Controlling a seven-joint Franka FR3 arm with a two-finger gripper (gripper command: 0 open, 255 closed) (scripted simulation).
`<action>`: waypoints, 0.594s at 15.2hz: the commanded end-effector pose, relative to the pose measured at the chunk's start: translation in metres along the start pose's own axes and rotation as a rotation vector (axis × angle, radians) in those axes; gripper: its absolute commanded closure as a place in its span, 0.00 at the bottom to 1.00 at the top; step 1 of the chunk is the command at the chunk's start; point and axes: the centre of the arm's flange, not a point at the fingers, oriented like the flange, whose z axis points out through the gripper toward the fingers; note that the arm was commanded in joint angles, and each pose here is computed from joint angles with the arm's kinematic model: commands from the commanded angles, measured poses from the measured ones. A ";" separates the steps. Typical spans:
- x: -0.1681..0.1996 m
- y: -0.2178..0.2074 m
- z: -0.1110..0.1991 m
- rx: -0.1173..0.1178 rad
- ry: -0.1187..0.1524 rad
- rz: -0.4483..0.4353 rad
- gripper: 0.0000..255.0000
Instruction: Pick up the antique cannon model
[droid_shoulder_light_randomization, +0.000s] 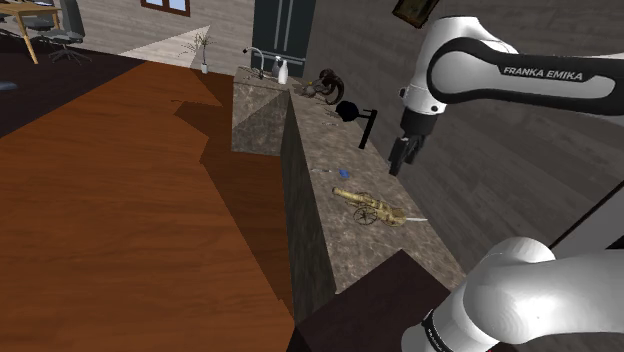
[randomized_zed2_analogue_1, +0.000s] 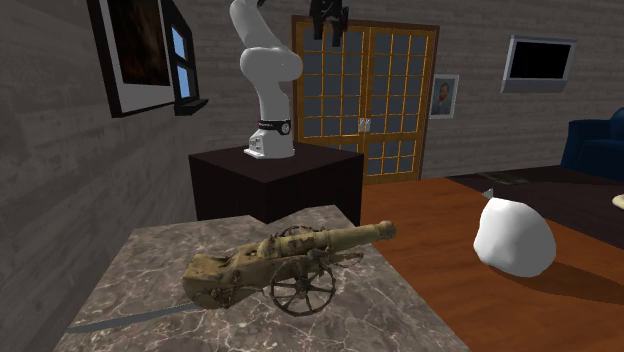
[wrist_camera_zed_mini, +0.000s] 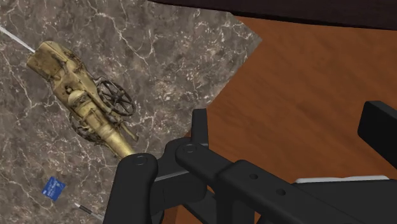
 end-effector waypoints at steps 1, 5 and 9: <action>0.007 0.019 0.021 0.002 0.012 -0.037 0.00; 0.025 0.052 0.058 0.009 0.031 -0.104 0.00; 0.045 0.084 0.095 0.016 0.050 -0.171 0.00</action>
